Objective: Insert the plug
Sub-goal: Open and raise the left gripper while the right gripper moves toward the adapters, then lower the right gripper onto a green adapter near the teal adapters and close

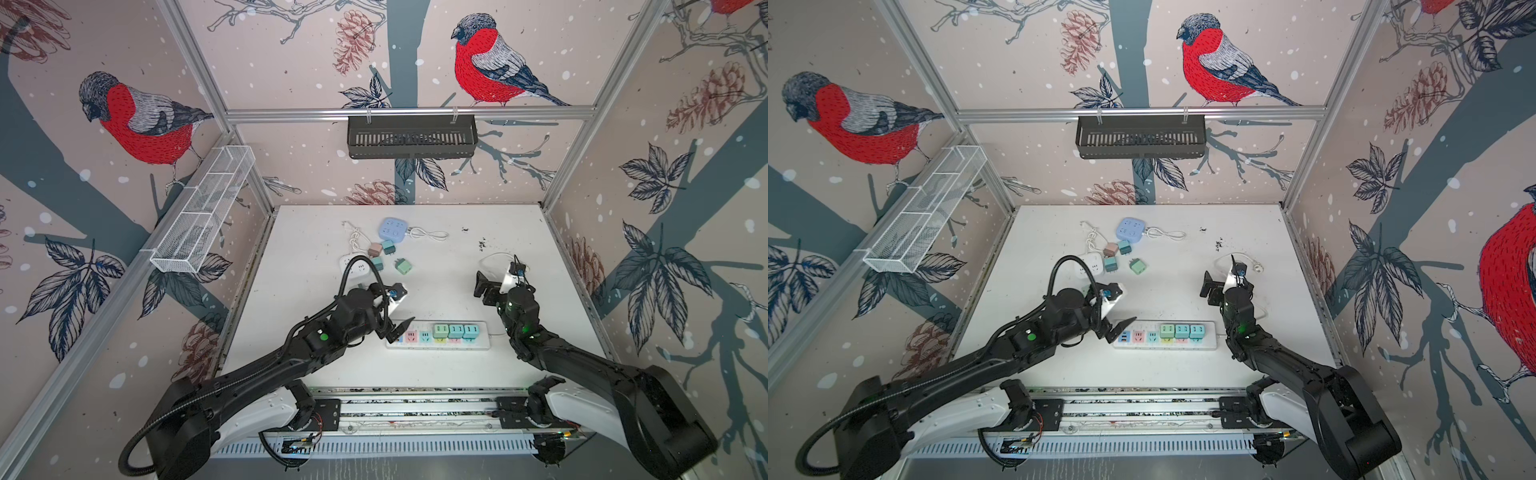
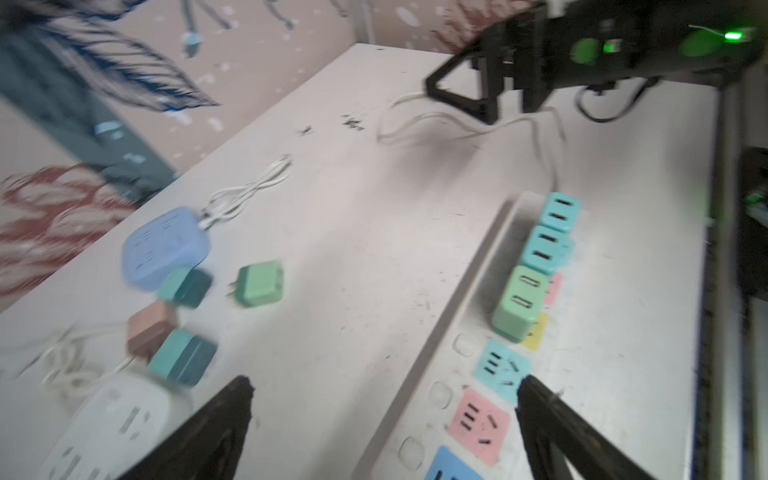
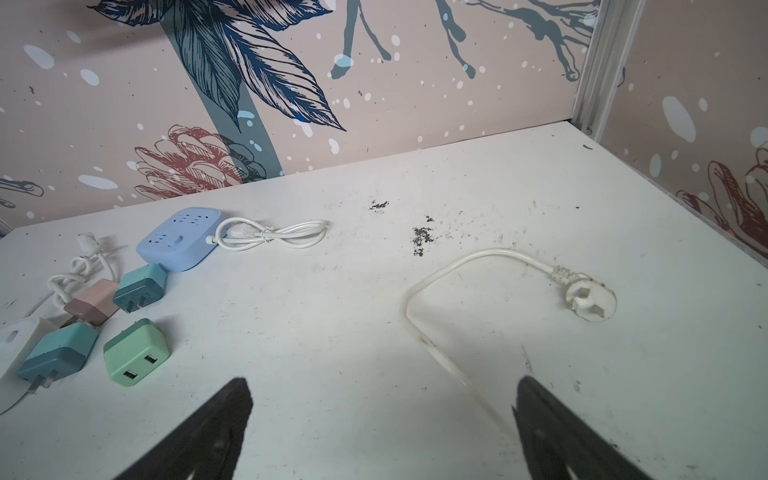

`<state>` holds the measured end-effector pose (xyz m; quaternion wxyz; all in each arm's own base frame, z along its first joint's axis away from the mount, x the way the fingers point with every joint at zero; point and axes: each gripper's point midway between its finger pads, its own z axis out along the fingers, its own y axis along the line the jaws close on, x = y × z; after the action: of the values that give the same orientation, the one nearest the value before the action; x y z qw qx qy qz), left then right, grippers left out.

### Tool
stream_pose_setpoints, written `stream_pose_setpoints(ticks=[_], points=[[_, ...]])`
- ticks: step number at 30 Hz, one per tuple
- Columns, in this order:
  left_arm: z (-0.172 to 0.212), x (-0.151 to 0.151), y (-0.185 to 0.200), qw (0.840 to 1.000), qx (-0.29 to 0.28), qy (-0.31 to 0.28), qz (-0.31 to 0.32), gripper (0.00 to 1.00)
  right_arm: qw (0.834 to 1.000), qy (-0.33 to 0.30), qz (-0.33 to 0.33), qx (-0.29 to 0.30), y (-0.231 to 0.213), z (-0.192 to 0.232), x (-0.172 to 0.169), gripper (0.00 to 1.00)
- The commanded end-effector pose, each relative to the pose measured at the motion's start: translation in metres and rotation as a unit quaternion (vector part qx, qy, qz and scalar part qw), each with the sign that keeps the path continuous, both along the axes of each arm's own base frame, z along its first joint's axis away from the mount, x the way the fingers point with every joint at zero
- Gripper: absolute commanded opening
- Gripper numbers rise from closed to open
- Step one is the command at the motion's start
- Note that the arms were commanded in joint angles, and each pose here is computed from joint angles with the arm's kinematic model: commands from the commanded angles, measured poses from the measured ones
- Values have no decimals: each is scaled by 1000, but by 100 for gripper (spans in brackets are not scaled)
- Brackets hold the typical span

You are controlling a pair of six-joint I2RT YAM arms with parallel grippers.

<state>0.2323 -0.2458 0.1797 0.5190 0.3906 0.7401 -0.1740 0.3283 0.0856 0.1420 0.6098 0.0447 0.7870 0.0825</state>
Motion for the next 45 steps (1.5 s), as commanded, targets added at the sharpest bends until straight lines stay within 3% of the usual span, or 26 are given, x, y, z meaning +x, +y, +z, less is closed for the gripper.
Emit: stream_pose_setpoints(ticks=[1, 6, 9, 11, 14, 15, 16, 20, 21, 22, 23, 25, 26, 28, 30, 33, 37, 39, 42, 45], points=[[25, 43, 65, 970, -115, -21, 213, 99, 1000, -8, -7, -10, 0, 4, 3, 100], [-4, 45, 100, 955, -138, 2, 264, 99, 1000, 1, -12, -21, 3, 2, 6, 100], [-12, 51, 125, 924, -164, 2, 344, 99, 999, 1, -33, -18, -5, 4, 6, 100], [-14, 56, 147, 892, -172, 6, 417, 99, 997, 13, -82, -9, -20, 2, 6, 100], [-21, 53, 187, 816, -196, 20, 543, 98, 991, 18, -133, -5, -35, 5, 4, 100], [-24, 51, 195, 800, -196, 22, 566, 98, 989, 15, -148, -3, -39, 7, 2, 100], [-25, 50, 198, 794, -193, 25, 577, 98, 986, 14, -167, 8, -43, 11, 0, 100], [-31, 50, 198, 784, -191, 43, 589, 98, 968, 15, -221, 115, -52, 24, -8, 100], [-32, 50, 195, 788, -185, 49, 585, 98, 969, 12, -216, 117, -51, 32, -8, 100], [-33, 53, 190, 807, -161, 48, 567, 98, 971, 8, -212, 111, -51, 41, -9, 100], [-33, 53, 193, 804, -159, 37, 572, 98, 972, 0, -210, 108, -52, 48, -11, 99], [-38, 54, 205, 791, -156, -5, 592, 98, 980, -17, -166, 109, -43, 60, -10, 100], [-40, 56, 207, 793, -151, -22, 590, 98, 987, -23, -119, 106, -32, 65, -8, 100], [-43, 63, 203, 800, -145, 0, 582, 98, 991, -25, -50, 118, -11, 69, -6, 100], [-47, 69, 200, 806, -133, 11, 577, 98, 993, -14, -13, 118, 6, 71, -3, 100], [-55, 79, 196, 815, -133, 33, 563, 98, 996, 19, 13, 89, 33, 67, 8, 100], [-60, 83, 196, 814, -121, 40, 567, 98, 994, 70, 67, 41, 83, 48, 27, 99], [-61, 83, 196, 814, -119, 43, 567, 98, 989, 102, 103, 24, 114, 33, 39, 94], [-60, 81, 197, 814, -123, 40, 566, 98, 979, 165, 119, -10, 152, 9, 60, 78], [-58, 78, 198, 815, -136, 36, 562, 98, 973, 202, 105, -45, 176, -11, 84, 76]])
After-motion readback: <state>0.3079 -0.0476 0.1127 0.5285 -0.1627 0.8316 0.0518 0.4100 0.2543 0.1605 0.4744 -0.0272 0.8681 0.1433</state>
